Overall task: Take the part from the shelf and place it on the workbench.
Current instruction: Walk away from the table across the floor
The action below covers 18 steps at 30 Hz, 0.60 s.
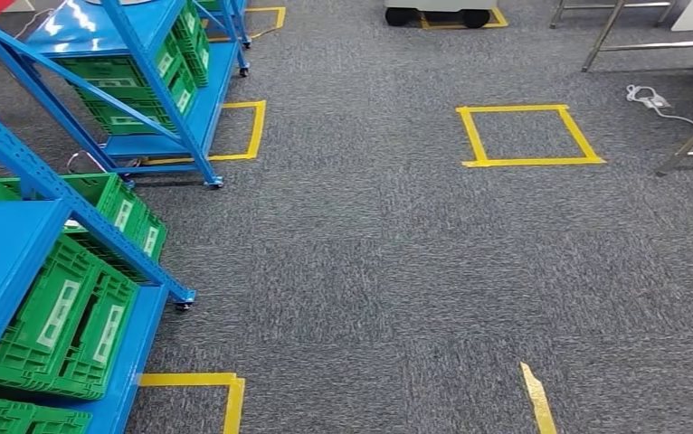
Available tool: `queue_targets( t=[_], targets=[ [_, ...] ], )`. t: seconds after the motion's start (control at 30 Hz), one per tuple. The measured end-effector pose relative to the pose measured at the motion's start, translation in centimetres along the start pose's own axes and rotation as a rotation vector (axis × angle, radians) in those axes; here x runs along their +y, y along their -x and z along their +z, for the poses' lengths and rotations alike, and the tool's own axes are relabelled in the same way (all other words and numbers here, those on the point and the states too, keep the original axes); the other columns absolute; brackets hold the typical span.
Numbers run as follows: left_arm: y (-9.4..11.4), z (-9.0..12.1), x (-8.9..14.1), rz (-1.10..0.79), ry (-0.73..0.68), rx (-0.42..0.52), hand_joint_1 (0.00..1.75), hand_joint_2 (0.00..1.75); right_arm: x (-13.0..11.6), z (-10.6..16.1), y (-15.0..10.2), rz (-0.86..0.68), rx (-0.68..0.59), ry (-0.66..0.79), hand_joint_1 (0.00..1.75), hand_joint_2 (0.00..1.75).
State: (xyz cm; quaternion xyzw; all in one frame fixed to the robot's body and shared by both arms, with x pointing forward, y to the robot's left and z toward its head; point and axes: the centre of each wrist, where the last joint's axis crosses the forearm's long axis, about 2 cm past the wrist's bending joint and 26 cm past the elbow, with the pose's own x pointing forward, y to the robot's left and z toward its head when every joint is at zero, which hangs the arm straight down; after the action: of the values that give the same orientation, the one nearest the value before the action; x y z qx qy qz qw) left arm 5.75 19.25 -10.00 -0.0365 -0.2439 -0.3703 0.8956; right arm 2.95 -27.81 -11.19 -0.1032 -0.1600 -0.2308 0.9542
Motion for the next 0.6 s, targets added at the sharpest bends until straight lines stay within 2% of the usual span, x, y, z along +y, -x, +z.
queue_targets(
  t=[0.6],
  targets=[
    [-0.33, -0.05, -0.14, -0.021, -0.004, -0.021, 0.0, 0.0, 0.0, -0.03, -0.09, 0.002, -0.01, -0.001, 0.0, 0.0]
  ],
)
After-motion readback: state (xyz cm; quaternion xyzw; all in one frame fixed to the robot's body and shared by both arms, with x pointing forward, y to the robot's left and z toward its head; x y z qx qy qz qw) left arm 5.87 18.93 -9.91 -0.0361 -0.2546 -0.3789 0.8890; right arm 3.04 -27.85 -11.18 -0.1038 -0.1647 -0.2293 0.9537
